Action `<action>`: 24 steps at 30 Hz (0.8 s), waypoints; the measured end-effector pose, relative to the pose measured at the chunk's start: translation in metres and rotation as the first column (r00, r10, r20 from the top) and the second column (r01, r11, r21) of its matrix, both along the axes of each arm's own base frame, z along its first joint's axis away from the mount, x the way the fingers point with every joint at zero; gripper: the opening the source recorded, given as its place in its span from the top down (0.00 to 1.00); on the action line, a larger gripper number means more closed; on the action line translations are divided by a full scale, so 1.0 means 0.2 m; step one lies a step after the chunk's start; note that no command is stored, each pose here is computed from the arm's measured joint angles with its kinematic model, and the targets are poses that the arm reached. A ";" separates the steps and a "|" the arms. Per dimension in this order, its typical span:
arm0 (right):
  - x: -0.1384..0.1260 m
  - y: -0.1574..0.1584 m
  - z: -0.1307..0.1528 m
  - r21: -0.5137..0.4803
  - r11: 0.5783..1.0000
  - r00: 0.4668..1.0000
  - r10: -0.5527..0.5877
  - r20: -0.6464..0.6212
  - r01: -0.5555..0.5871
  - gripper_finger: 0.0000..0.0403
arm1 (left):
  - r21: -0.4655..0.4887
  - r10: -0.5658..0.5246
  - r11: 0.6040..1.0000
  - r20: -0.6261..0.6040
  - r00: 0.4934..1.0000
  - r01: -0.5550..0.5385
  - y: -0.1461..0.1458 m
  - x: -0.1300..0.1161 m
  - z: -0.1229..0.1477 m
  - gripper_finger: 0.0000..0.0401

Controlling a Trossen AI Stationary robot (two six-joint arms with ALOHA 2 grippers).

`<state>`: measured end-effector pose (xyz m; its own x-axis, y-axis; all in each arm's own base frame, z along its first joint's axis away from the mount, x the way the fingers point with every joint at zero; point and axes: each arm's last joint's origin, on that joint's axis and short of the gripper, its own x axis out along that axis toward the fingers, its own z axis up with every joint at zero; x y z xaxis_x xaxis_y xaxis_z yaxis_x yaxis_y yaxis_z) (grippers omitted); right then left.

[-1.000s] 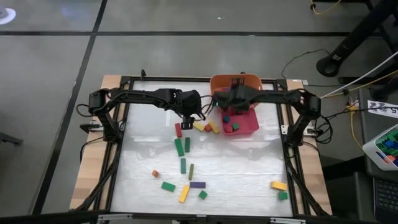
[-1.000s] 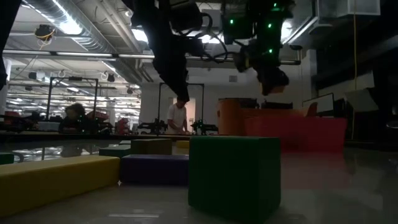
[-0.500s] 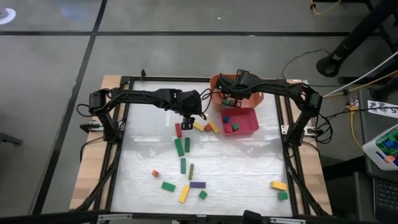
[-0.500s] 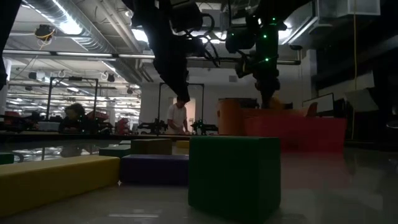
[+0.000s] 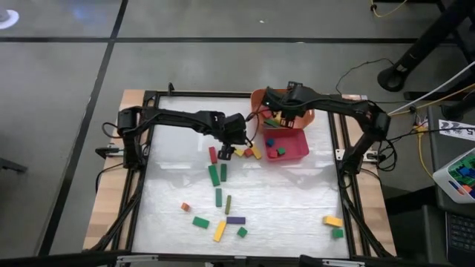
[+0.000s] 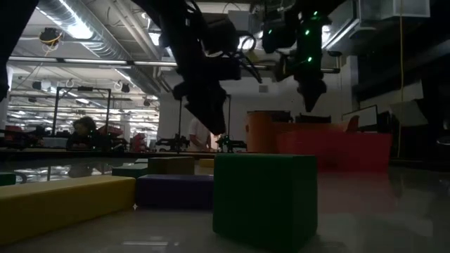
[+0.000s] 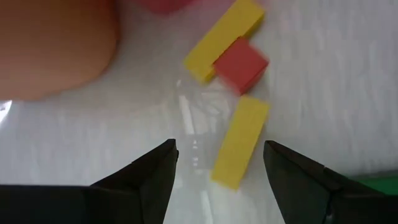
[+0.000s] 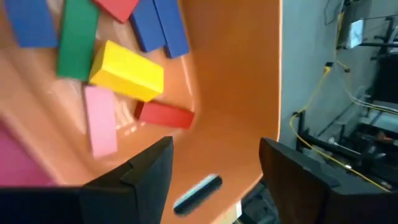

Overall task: Sort blocks by size
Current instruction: Put the yellow rectangle block into the orange bin

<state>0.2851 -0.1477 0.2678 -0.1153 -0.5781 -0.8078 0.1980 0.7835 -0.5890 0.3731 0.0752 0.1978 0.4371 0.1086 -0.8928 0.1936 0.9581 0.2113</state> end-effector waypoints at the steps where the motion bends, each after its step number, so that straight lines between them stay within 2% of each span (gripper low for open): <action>1: -0.02 0.01 0.03 0.000 1.000 1.000 0.000 0.019 0.000 0.41 | -0.015 -0.015 1.000 0.008 1.000 0.015 0.00 0.01 -0.01 0.43; 4: -0.08 0.04 0.13 0.009 1.000 0.995 0.005 0.102 -0.006 0.41 | -0.059 -0.042 0.997 0.013 0.999 0.043 -0.01 0.03 -0.05 0.43; 7: -0.15 0.08 0.24 0.038 0.999 0.980 0.012 0.200 -0.020 0.41 | -0.062 -0.052 0.997 -0.001 0.999 0.051 -0.01 0.04 -0.09 0.43; 9: -0.19 0.11 0.29 0.088 0.996 0.963 0.007 0.269 -0.032 0.41 | -0.062 -0.062 0.996 -0.019 0.998 0.061 0.00 0.04 -0.12 0.43; 13: -0.28 0.18 0.36 0.250 0.966 0.923 -0.044 0.383 -0.058 0.41 | -0.067 -0.060 0.996 -0.041 0.997 0.057 0.00 0.05 -0.15 0.43; 18: -0.35 0.27 0.40 0.412 0.907 0.902 -0.105 0.419 -0.085 0.41 | -0.074 -0.053 0.996 -0.071 0.996 0.047 0.01 0.05 -0.21 0.43; 24: -0.36 0.39 0.41 0.458 0.879 0.922 -0.061 0.382 -0.132 0.41 | -0.079 -0.043 0.996 -0.098 0.994 0.035 0.03 0.05 -0.24 0.47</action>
